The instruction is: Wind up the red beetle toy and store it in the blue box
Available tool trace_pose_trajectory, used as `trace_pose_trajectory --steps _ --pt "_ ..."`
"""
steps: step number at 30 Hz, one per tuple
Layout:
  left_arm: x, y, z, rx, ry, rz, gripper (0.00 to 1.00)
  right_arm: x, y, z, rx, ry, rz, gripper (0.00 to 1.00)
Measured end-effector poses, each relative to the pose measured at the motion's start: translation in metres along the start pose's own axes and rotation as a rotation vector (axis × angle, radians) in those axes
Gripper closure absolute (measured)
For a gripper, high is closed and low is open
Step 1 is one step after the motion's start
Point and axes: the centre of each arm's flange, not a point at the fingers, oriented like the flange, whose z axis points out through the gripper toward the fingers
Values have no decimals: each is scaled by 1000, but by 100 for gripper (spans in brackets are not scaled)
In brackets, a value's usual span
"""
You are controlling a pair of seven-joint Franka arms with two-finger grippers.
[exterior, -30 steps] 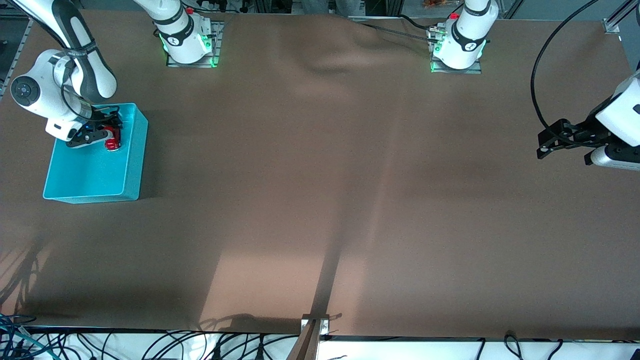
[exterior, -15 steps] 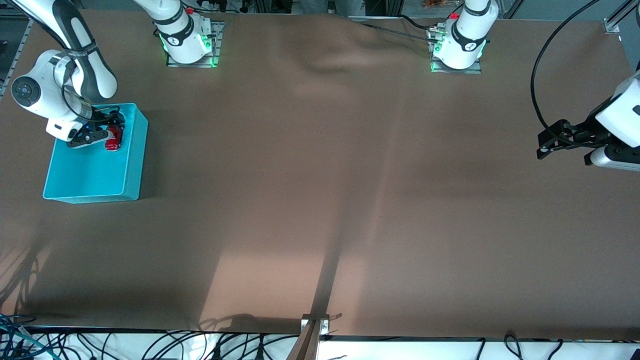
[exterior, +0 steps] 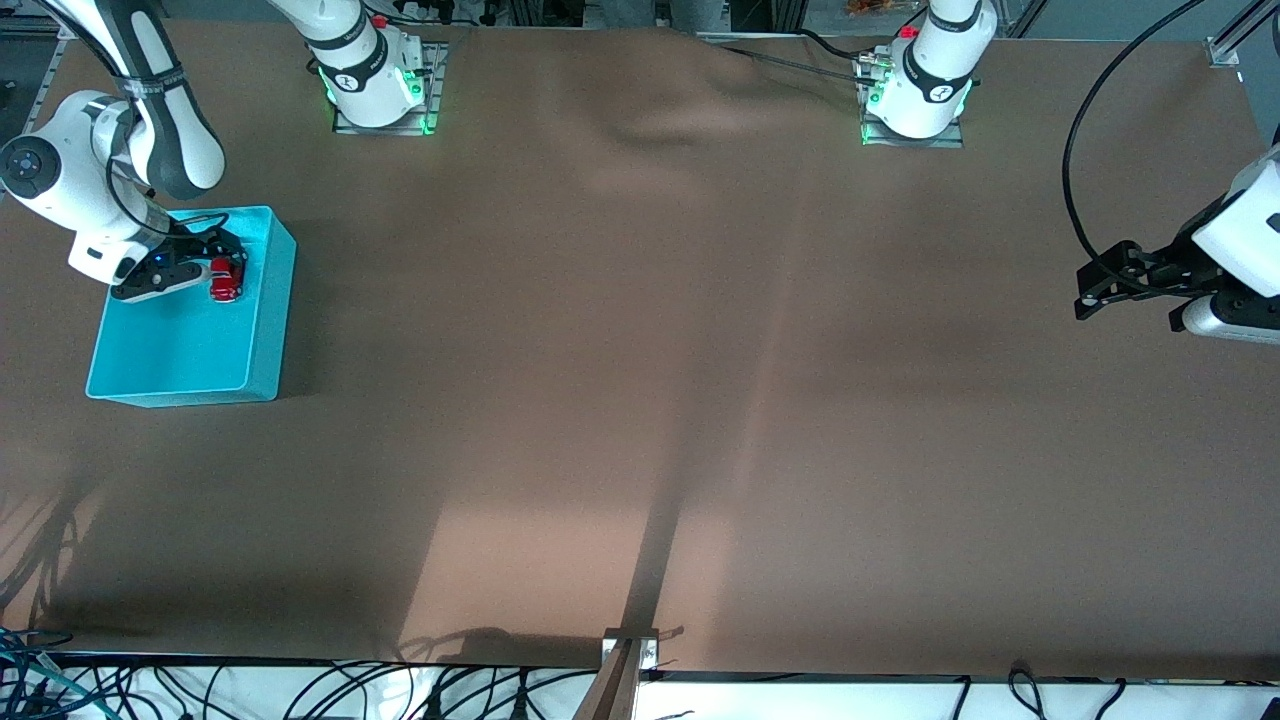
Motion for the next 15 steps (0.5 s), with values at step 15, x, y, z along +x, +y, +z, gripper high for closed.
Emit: trace_pose_trajectory --steps 15 --pt "0 4 0 -1 1 6 0 56 -22 -177 129 -101 252 0"
